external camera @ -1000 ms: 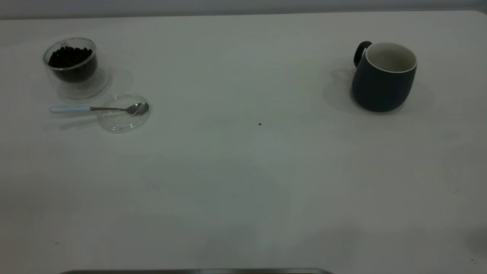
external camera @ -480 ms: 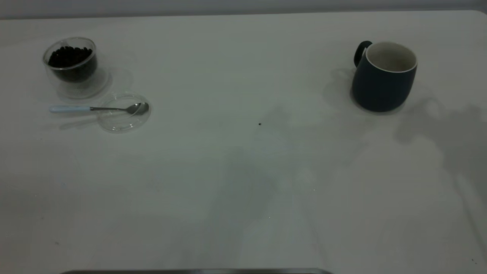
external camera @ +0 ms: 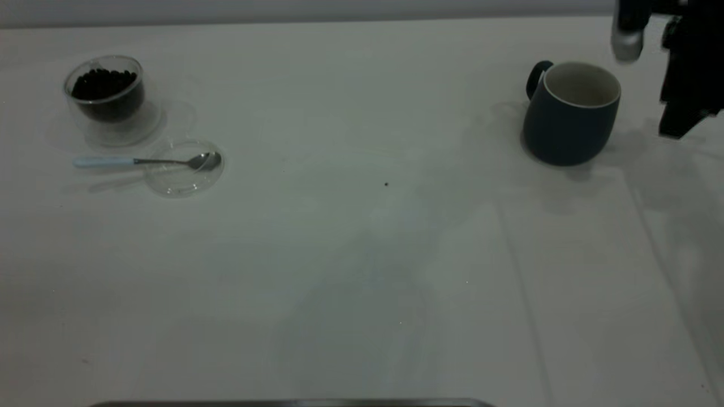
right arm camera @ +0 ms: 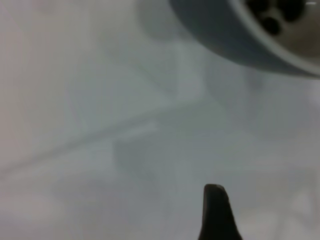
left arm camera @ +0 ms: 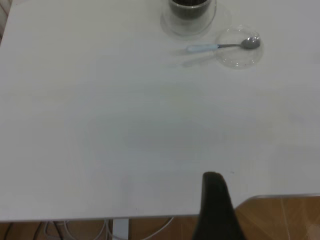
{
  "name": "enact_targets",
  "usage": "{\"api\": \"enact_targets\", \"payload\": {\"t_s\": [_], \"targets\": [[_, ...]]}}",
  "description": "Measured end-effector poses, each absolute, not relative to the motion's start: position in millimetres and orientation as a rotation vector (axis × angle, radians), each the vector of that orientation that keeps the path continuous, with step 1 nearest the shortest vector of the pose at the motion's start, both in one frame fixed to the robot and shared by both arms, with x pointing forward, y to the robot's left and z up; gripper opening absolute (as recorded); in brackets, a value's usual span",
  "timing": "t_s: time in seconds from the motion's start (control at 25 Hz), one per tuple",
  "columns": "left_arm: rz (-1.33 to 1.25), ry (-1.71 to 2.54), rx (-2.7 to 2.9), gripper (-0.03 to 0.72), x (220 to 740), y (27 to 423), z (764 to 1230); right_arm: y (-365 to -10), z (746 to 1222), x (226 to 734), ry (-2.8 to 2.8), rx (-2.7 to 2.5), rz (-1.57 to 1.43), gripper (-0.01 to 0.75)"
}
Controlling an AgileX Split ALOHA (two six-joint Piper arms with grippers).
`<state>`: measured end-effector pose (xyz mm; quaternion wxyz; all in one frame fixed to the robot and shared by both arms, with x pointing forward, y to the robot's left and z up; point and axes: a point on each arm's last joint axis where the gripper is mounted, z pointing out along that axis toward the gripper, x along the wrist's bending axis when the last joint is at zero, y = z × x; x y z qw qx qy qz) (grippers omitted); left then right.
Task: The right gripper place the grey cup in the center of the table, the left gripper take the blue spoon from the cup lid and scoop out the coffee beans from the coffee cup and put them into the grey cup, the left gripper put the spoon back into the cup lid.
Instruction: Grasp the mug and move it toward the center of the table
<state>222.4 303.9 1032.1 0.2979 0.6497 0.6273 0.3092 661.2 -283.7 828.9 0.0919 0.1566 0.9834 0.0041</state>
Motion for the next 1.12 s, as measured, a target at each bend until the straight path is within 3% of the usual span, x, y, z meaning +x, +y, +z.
{"api": "enact_targets", "payload": {"t_s": [0.24, 0.48, 1.12], "targets": [[0.822, 1.667, 1.726, 0.588, 222.4, 303.9, 1032.1, -281.1, 817.1, 669.9, 2.888, 0.294, 0.022, 0.462], [0.822, 1.667, 1.726, 0.588, 222.4, 303.9, 1032.1, -254.7, 818.5, 672.3, 2.857, 0.147, 0.072, 0.462], [0.822, 1.667, 1.726, 0.588, 222.4, 303.9, 1032.1, -119.6, 822.0, 646.1, 2.811, 0.088, 0.404, 0.462]]}}
